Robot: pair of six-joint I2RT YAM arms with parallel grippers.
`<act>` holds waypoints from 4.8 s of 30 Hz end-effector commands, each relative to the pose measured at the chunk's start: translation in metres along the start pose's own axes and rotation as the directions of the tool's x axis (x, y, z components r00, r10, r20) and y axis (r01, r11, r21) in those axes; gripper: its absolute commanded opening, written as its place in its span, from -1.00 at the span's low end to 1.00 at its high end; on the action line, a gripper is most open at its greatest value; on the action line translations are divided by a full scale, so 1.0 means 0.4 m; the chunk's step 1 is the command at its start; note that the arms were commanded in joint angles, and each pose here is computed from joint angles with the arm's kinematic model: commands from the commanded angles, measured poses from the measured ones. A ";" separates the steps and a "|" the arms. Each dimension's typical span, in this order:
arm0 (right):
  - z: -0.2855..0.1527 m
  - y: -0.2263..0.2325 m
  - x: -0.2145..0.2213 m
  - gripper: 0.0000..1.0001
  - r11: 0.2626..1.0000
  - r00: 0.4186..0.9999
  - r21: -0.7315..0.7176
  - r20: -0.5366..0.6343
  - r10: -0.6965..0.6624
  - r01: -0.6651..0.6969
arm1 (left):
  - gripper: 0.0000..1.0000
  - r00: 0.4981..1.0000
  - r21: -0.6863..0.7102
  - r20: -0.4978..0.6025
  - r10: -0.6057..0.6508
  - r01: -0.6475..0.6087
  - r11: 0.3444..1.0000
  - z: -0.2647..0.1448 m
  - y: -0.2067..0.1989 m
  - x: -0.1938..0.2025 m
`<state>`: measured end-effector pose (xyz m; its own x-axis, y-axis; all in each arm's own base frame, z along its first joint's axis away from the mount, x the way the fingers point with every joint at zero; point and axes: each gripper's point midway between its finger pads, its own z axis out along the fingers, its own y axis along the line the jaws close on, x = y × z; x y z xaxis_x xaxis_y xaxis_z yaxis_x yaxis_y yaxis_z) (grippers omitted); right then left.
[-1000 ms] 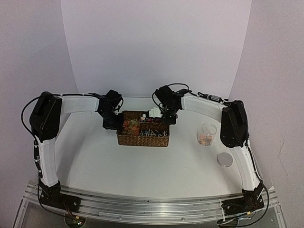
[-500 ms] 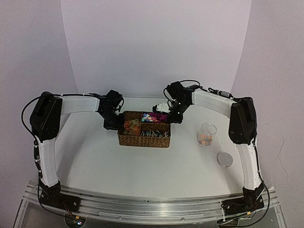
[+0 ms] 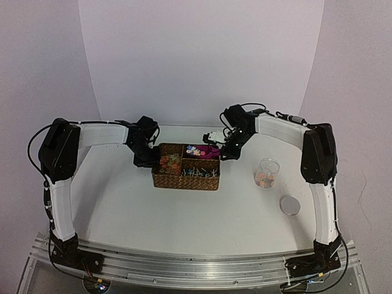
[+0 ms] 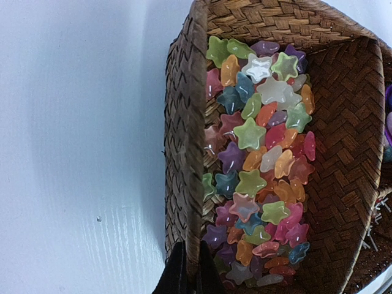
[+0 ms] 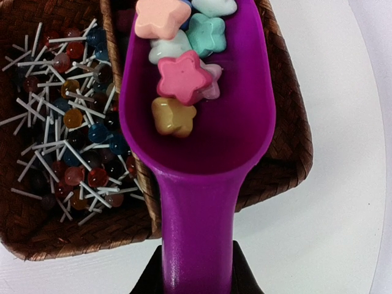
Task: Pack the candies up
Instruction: Scoop the fake candies from the storage box, then place the fake candies in the packing bottle.
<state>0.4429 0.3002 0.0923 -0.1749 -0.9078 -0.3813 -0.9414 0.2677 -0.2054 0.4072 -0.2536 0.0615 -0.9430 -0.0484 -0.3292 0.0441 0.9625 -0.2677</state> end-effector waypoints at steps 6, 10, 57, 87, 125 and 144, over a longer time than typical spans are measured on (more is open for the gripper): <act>-0.134 0.003 -0.062 -1.00 1.000 0.990 -0.007 0.139 0.017 -0.017 | -1.00 0.998 -0.012 -0.044 -0.039 0.038 0.999 0.016 0.021 0.019; -0.151 -0.007 -0.070 -1.00 1.000 0.986 0.001 0.164 0.026 -0.027 | -1.00 0.998 -0.009 -0.042 -0.039 0.038 0.999 0.016 0.020 0.017; -0.561 0.095 0.603 -1.00 0.904 0.940 0.258 0.095 0.329 -0.342 | -1.00 0.997 -0.011 -0.054 -0.056 0.055 0.998 0.025 0.036 0.016; -0.515 0.046 0.700 -1.00 0.967 0.926 0.233 -0.330 0.181 -0.106 | -1.00 0.995 -0.007 -0.075 -0.073 0.073 0.997 0.037 0.041 0.028; -0.538 -0.023 0.641 -1.00 0.942 0.818 0.251 -0.574 -0.042 0.224 | -1.00 0.994 -0.007 -0.075 -0.078 0.077 0.997 0.037 0.045 0.027; -0.546 -0.062 0.205 -1.00 0.788 0.853 0.426 -0.471 -0.227 0.445 | -1.00 0.993 -0.006 -0.085 -0.079 0.079 0.997 0.042 0.045 0.031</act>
<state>0.3799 0.0743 0.2669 -0.1574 -0.9795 0.1258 -0.7214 0.0271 -0.6920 0.4085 -0.2533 0.0612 -0.9497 -0.0590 -0.3077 0.0404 0.9509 -0.3070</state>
